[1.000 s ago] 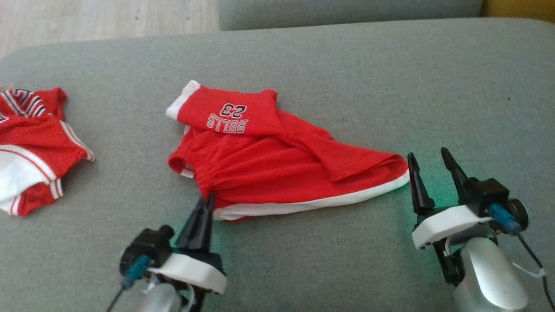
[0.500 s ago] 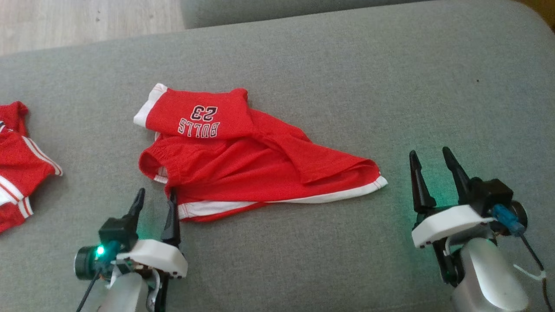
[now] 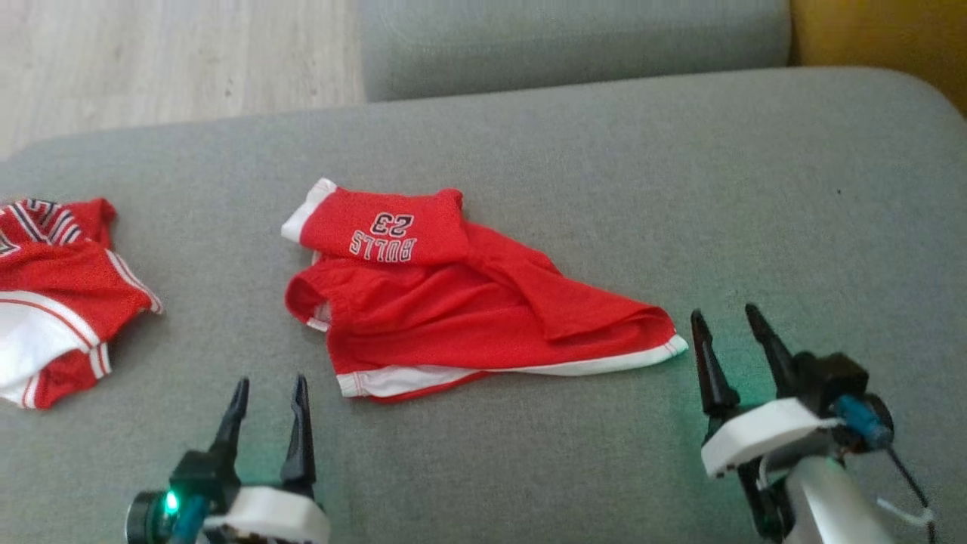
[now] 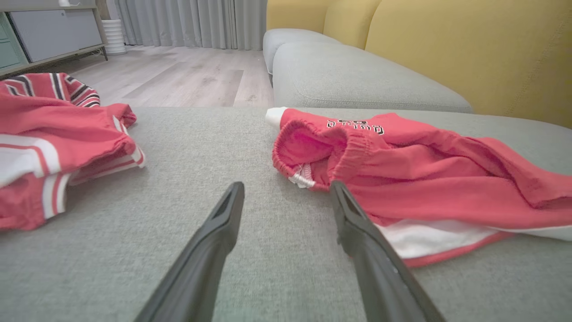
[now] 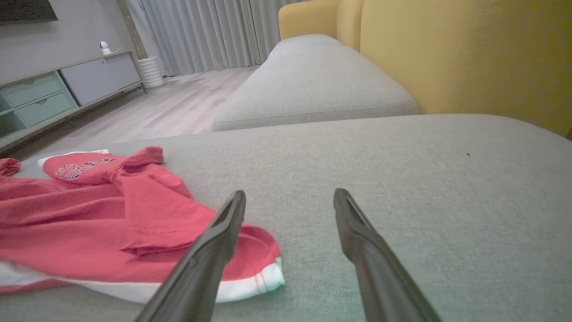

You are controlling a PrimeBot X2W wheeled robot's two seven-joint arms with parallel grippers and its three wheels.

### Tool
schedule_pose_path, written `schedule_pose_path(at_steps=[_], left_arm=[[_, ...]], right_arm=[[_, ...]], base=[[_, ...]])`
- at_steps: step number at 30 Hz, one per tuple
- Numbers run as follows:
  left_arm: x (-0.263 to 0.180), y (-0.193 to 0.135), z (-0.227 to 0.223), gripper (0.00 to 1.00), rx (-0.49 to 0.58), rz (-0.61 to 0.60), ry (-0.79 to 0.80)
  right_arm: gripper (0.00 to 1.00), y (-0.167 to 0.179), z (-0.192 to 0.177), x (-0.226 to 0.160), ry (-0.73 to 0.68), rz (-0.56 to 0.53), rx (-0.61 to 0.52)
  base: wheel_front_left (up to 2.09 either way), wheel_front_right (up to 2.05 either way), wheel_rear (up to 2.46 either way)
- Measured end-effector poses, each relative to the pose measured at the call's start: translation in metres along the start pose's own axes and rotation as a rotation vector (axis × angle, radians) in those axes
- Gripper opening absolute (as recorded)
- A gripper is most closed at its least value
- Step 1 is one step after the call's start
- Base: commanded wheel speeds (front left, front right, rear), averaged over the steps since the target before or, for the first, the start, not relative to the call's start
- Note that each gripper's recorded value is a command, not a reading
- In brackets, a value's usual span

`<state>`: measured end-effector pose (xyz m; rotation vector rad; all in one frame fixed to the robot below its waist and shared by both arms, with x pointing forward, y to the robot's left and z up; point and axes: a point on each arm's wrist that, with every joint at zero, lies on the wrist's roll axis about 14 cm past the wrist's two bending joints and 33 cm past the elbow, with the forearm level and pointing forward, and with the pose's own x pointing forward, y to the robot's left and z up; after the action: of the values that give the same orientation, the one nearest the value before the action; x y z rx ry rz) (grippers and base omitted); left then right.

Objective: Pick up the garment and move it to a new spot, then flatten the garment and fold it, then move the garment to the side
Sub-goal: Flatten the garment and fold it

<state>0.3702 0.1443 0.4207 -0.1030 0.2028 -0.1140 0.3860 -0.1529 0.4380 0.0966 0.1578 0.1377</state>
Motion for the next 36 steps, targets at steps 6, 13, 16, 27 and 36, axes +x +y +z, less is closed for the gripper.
schedule_pose_path(at_steps=[6, 13, 16, 27, 36], left_arm=[[-0.029, -0.003, -0.012, 1.00, 0.012, -0.008, 0.021], [-0.029, -0.015, -0.016, 1.00, -0.012, -0.047, 0.034], [-0.026, -0.023, -0.022, 1.00, -0.035, -0.076, 0.056], [0.015, -0.051, -0.033, 1.00, -0.114, -0.176, 0.118], [0.021, -0.052, -0.052, 1.00, -0.141, -0.173, 0.180]], right_arm=[[1.00, 0.014, -0.016, -0.017, 0.042, 0.036, -0.004], [1.00, 0.018, -0.019, -0.017, 0.054, 0.046, -0.006], [1.00, 0.016, -0.025, -0.016, 0.072, 0.042, -0.003], [1.00, 0.007, -0.037, 0.006, 0.116, 0.028, -0.009], [1.00, 0.001, -0.044, 0.011, 0.136, 0.013, -0.007]], base=[[0.00, 0.00, 0.00], [0.00, 0.00, 0.00], [0.00, 0.00, 0.00], [0.00, 0.00, 0.00], [0.00, 0.00, 0.00]])
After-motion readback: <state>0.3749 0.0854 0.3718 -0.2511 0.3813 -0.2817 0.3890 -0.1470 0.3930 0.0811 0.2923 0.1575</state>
